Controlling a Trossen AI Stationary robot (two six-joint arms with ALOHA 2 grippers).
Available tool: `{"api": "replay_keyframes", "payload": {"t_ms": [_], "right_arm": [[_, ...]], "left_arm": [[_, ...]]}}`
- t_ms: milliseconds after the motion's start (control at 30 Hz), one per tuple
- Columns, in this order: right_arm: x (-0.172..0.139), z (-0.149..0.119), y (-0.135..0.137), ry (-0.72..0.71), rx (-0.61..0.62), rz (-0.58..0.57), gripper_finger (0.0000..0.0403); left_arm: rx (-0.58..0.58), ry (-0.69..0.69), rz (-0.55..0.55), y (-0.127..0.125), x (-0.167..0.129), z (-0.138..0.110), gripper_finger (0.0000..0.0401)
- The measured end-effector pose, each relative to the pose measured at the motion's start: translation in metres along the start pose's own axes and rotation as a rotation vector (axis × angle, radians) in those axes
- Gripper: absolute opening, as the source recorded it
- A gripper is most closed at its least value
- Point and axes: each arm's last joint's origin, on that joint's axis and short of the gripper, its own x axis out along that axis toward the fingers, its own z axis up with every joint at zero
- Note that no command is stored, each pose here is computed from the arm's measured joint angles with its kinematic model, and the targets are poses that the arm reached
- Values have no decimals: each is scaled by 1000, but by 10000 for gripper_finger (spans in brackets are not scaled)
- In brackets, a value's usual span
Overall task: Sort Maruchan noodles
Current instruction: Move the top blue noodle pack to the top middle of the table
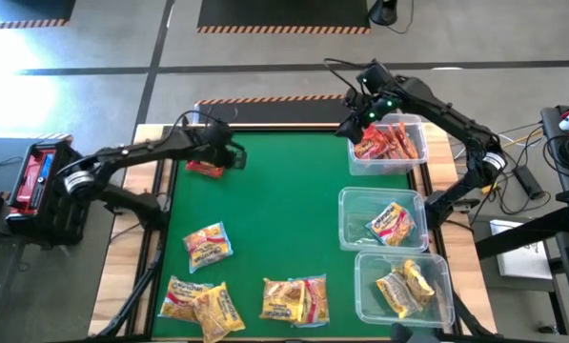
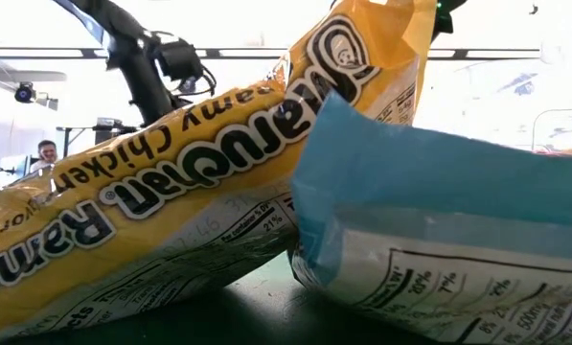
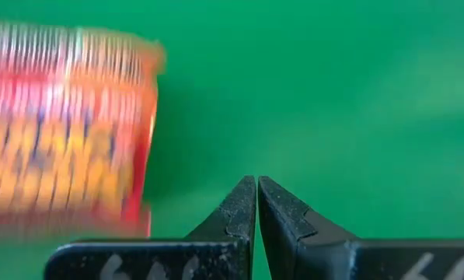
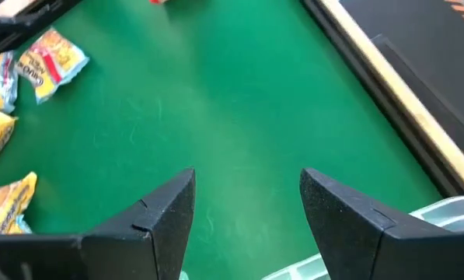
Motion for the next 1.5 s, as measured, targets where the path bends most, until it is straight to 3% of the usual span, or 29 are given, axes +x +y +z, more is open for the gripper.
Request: {"api": "replay_keyframes", "payload": {"t_ms": [200,333,500,733,1300,1500], "right_arm": [[5,1,8,14,-20,19,219],[11,1,14,29,-36,37,219],[14,2,20,35,-125,51,219],[19,2,18,41,-278,56,219],[29,1,12,79,-273,57,219],[29,0,12,84,-294,59,219]], "left_arm": [[31,149,7,-11,-49,-50,0],[-80,283,3,-12,-71,-82,0],[-160,351,26,-26,-79,-117,0],[-196,503,220,-35,-76,-164,0],[-97,569,462,-44,-30,-192,0],[-58,621,439,-51,-12,-196,0]]}}
